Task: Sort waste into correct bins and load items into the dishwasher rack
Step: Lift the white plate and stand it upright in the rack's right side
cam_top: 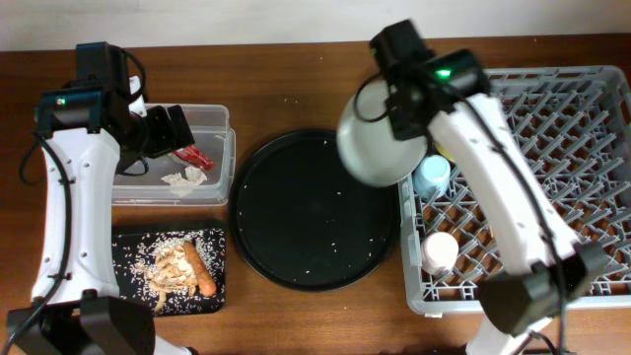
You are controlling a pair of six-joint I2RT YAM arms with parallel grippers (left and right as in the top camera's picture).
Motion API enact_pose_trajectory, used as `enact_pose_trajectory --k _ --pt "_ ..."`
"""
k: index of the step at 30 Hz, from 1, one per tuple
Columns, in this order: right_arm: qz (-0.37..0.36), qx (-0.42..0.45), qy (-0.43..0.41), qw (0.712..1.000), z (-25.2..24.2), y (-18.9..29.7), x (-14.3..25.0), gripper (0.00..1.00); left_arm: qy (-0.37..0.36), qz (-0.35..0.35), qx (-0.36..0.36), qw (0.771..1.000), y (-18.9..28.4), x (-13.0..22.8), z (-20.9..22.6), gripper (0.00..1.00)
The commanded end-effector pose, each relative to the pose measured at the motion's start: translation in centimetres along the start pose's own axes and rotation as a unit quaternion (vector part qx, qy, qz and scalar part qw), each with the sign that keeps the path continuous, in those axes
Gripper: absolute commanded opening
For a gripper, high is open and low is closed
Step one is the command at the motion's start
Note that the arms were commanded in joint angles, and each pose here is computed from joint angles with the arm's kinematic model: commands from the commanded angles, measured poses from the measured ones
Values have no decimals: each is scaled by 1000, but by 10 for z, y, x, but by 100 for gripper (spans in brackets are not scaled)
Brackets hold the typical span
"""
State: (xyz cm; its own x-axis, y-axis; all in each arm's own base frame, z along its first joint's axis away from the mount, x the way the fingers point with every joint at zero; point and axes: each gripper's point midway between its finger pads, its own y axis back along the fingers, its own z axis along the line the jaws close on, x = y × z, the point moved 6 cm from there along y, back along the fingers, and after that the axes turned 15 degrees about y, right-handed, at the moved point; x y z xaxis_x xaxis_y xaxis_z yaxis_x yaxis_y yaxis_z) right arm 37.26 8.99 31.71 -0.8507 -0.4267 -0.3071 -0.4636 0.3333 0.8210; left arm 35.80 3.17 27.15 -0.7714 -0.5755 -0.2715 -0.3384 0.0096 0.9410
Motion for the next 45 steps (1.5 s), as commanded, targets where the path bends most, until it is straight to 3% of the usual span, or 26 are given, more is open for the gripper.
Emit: enact_pose_trajectory --k 1,4,10,14,17,22,32,45 --pt "-18 199 -38 979 -74 46 18 4 4 -7 0 1000 4 0 0 99" --pt "20 309 -79 947 -127 47 35 4 4 -7 0 1000 4 0 0 99" --pt "66 351 -176 917 -200 10 64 4 4 -7 0 1000 4 0 0 99" --pt "66 335 -186 921 -224 -14 73 4 4 -7 0 1000 4 0 0 99" --pt "53 286 -117 950 -226 -40 68 4 4 -7 0 1000 4 0 0 99" --pt "36 248 38 967 -218 -66 52 4 4 -7 0 1000 4 0 0 99" --pt "59 225 216 948 -213 -83 47 4 4 -7 0 1000 4 0 0 99" --pt "51 156 248 955 -198 -120 66 4 4 -7 0 1000 4 0 0 99"
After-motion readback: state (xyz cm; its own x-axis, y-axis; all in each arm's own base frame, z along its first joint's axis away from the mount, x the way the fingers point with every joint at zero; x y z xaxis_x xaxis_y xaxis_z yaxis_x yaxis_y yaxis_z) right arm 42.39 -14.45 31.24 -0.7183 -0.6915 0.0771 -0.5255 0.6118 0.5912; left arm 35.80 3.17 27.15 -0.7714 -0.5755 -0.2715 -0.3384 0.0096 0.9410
